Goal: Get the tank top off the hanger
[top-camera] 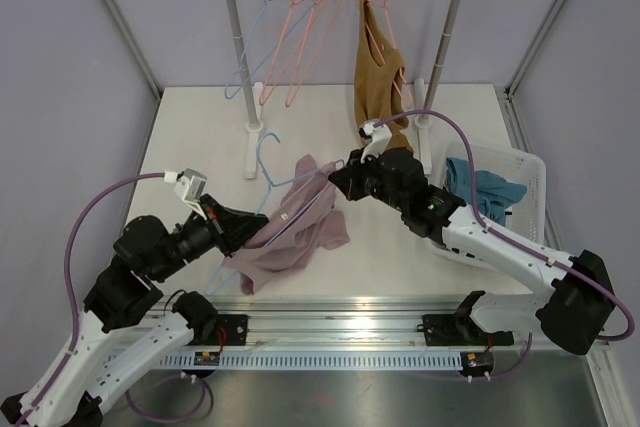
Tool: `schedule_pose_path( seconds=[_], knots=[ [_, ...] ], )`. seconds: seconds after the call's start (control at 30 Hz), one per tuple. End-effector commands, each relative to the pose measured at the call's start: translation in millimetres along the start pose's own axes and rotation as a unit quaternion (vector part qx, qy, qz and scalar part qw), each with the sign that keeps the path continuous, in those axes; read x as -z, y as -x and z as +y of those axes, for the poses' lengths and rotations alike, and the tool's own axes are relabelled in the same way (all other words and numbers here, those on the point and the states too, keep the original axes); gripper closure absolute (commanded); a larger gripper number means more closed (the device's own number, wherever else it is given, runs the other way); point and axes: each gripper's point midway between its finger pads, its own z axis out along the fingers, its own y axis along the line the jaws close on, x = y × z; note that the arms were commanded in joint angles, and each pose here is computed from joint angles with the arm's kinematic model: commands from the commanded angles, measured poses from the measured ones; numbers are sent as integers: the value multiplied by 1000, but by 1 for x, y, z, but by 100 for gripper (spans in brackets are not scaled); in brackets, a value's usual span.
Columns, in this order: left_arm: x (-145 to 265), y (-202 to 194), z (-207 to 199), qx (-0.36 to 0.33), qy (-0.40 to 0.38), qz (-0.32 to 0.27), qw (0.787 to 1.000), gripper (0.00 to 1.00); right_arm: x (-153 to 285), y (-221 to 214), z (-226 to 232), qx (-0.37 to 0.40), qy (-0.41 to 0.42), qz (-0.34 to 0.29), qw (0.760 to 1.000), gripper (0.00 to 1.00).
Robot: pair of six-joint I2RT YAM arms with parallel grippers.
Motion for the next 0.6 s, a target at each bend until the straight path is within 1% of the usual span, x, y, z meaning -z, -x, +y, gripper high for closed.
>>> schedule_pose_path(
  seconds=[0.0, 0.03, 0.07, 0.1, 0.13, 0.2, 0.33, 0.37, 0.4, 0.43, 0.57],
  knots=[
    [6, 11, -11, -19, -18, -11, 1000, 100, 7, 29, -7, 19, -36, -47, 998, 100],
    [7, 11, -8, -21, -9, -12, 1000, 100, 11, 34, -18, 20, -68, -58, 996, 100],
    [8, 9, -5, -27, 0, -4, 1000, 100, 15, 29, -30, 28, -97, -48, 994, 100],
    [9, 8, -4, -30, 2, 0, 1000, 100, 18, 32, -39, 31, -125, -51, 990, 100],
    [9, 7, -5, -33, 0, 6, 999, 100, 25, 41, -62, 29, -188, -68, 979, 100],
    [10, 3, -6, -36, -4, 15, 999, 100, 29, 40, -91, 24, -232, -56, 971, 100],
    [12, 4, -13, -37, -25, 10, 999, 100, 20, 36, -113, 8, -236, -27, 971, 100],
    [13, 7, -16, -35, -29, 2, 999, 100, 18, 28, -112, 16, -229, -6, 973, 100],
    [13, 9, -17, -33, -31, -3, 999, 100, 15, 25, -108, 20, -214, 9, 977, 100],
    [14, 10, -20, -33, -40, -7, 999, 100, 11, 21, -95, 16, -179, 22, 984, 100],
    [8, 25, -38, -40, -81, -25, 996, 100, 12, 18, -64, -1, -101, 36, 994, 100]
  ],
)
